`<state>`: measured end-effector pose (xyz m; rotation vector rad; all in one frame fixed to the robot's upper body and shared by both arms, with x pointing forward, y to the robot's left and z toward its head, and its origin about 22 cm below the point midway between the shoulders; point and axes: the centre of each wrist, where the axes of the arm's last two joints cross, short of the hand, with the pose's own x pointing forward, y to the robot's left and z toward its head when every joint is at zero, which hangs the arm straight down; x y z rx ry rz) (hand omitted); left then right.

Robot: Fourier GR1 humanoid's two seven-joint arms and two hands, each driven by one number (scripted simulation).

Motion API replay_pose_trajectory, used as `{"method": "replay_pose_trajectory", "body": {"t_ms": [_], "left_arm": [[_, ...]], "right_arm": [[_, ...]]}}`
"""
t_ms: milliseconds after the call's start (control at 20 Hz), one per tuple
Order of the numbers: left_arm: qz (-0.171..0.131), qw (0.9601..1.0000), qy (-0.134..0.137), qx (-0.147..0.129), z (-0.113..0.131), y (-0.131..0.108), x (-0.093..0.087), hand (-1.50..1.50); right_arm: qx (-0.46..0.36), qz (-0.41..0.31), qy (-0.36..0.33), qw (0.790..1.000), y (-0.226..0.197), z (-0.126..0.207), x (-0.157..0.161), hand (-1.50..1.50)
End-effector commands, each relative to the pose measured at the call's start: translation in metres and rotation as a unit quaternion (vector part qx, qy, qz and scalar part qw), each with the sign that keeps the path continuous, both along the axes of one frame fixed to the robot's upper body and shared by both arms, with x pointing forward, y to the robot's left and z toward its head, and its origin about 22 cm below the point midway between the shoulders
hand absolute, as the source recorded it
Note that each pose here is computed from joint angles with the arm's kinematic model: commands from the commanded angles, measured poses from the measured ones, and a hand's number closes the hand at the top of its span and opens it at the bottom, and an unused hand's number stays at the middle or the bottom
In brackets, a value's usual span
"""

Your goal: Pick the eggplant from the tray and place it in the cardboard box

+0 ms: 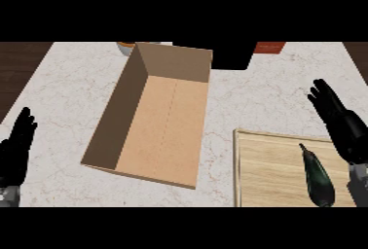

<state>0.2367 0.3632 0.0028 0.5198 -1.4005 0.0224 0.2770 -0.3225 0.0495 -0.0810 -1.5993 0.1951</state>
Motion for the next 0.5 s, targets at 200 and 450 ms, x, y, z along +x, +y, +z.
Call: {"method": "replay_pose_trajectory", "body": {"t_ms": [200,450], "left_arm": [[-0.012,0.9939,0.014,0.109,0.018,0.022,-0.004,0.00],[-0.028,0.9937,0.027,0.106,0.014,0.006,0.009,0.00]], "right_arm": [[0.134,0.079,0.081,0.984,-0.056,-0.013,-0.020,-1.50],[-0.188,0.217,0.110,0.952,-0.070,-0.028,-0.054,-1.50]]}}
